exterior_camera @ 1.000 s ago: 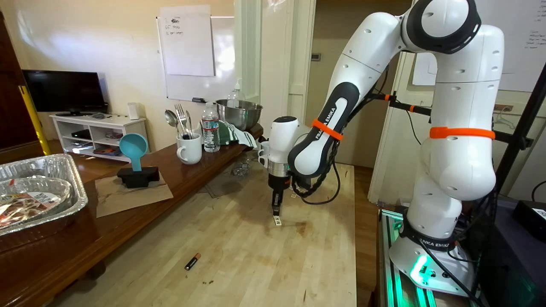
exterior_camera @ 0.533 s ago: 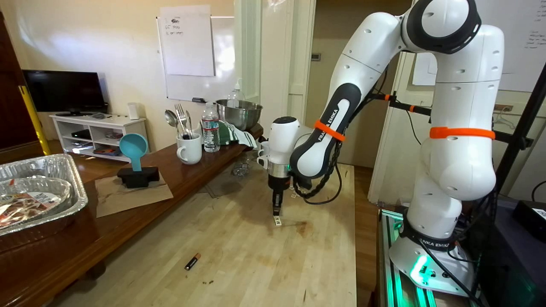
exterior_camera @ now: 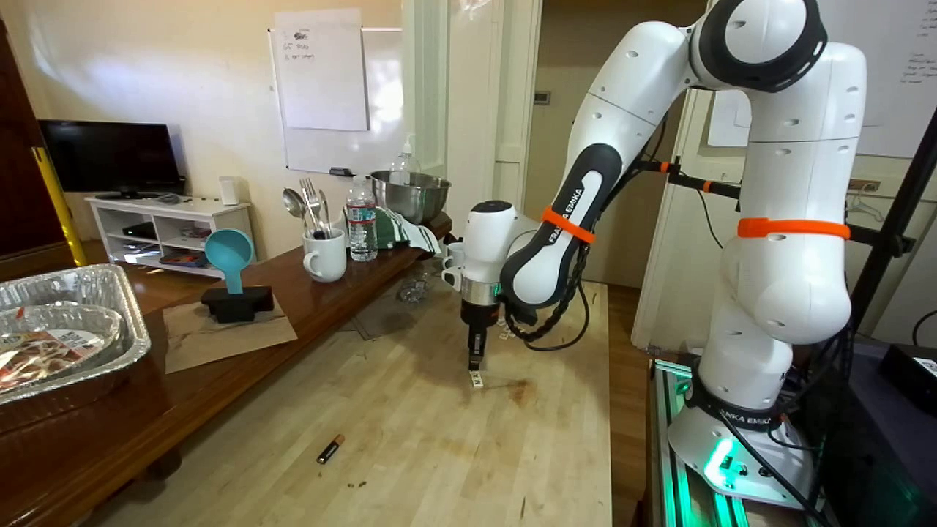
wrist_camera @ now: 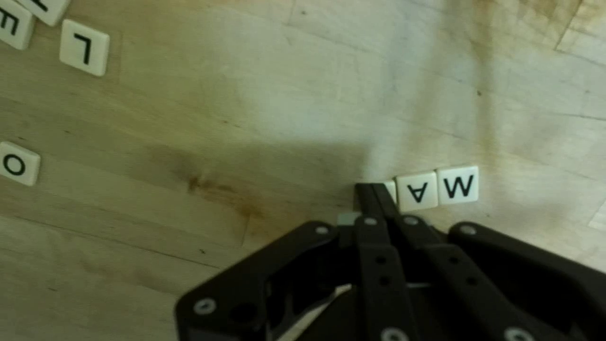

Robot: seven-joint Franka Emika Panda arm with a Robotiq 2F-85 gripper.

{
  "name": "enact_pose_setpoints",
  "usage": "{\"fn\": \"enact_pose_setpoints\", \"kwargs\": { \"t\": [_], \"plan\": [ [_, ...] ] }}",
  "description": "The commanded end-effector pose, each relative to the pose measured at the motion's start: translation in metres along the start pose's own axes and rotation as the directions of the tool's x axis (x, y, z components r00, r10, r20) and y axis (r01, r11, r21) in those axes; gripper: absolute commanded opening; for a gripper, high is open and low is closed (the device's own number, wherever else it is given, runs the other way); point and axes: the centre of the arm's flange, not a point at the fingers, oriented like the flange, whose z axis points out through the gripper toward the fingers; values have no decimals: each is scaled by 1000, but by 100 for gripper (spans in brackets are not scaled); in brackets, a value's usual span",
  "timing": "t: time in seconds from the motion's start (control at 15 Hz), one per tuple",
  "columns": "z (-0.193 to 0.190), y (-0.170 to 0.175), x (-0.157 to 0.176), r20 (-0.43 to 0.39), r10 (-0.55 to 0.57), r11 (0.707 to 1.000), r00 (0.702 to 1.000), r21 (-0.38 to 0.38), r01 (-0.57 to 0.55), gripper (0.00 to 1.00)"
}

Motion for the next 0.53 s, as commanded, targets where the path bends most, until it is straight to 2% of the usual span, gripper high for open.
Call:
{"fn": "enact_pose_setpoints", "kwargs": {
  "t": [0.0,0.47],
  "plan": [
    [14,-8,-11,1,-20,1000,1000,7,20,0],
    [14,-10,-15,7,-39,999,999,11,39,0]
  ]
}}
